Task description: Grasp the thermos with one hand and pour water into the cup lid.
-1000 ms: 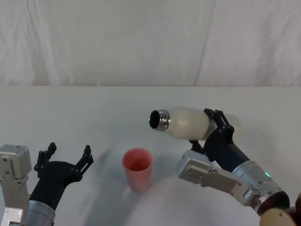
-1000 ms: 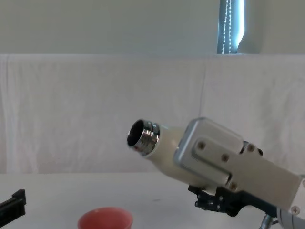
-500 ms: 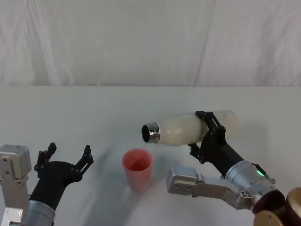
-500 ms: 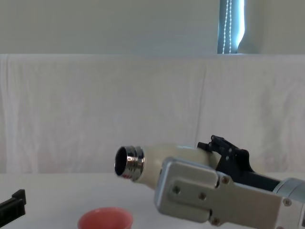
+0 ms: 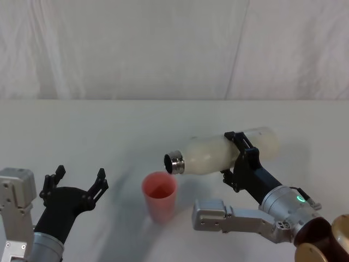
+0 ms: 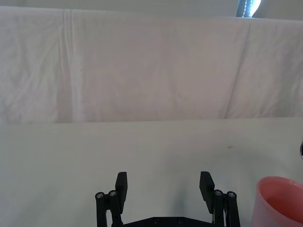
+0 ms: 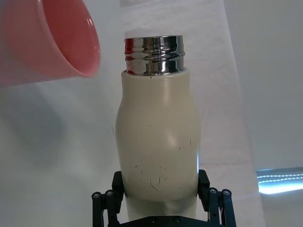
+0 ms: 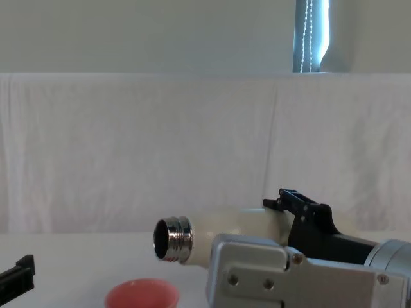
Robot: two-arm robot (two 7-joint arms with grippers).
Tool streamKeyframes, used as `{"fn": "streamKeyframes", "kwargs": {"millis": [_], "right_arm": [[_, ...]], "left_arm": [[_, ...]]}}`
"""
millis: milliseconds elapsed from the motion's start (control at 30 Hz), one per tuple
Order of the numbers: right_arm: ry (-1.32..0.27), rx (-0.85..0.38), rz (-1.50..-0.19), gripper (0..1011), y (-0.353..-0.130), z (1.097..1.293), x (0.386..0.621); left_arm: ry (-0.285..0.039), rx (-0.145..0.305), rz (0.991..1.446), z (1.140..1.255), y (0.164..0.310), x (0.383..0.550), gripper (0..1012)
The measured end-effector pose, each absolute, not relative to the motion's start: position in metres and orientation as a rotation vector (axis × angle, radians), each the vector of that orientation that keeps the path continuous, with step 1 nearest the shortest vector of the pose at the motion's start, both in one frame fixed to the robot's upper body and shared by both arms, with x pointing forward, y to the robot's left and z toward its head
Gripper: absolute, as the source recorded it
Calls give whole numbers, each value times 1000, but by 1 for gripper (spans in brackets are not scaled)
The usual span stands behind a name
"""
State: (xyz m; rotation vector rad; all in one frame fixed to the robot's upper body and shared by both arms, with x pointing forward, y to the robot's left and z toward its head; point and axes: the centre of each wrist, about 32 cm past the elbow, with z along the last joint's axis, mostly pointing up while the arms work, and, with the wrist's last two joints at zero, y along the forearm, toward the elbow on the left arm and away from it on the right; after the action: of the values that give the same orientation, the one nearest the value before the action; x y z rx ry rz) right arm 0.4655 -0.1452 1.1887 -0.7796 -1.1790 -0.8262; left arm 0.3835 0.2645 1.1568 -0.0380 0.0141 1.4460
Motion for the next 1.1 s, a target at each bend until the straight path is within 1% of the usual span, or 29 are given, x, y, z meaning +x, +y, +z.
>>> {"fn": "streamKeyframes", "kwargs": {"millis": [433,1100], "right_arm": [[-1224,-821,-809,951,-142,1185,468],[-1306,-848,-807,951,-139,1184,470]], "left_arm": [[14,-38,1446,1157,265,384,1001],[14,-38,1446,1157,265,384,1001]]}}
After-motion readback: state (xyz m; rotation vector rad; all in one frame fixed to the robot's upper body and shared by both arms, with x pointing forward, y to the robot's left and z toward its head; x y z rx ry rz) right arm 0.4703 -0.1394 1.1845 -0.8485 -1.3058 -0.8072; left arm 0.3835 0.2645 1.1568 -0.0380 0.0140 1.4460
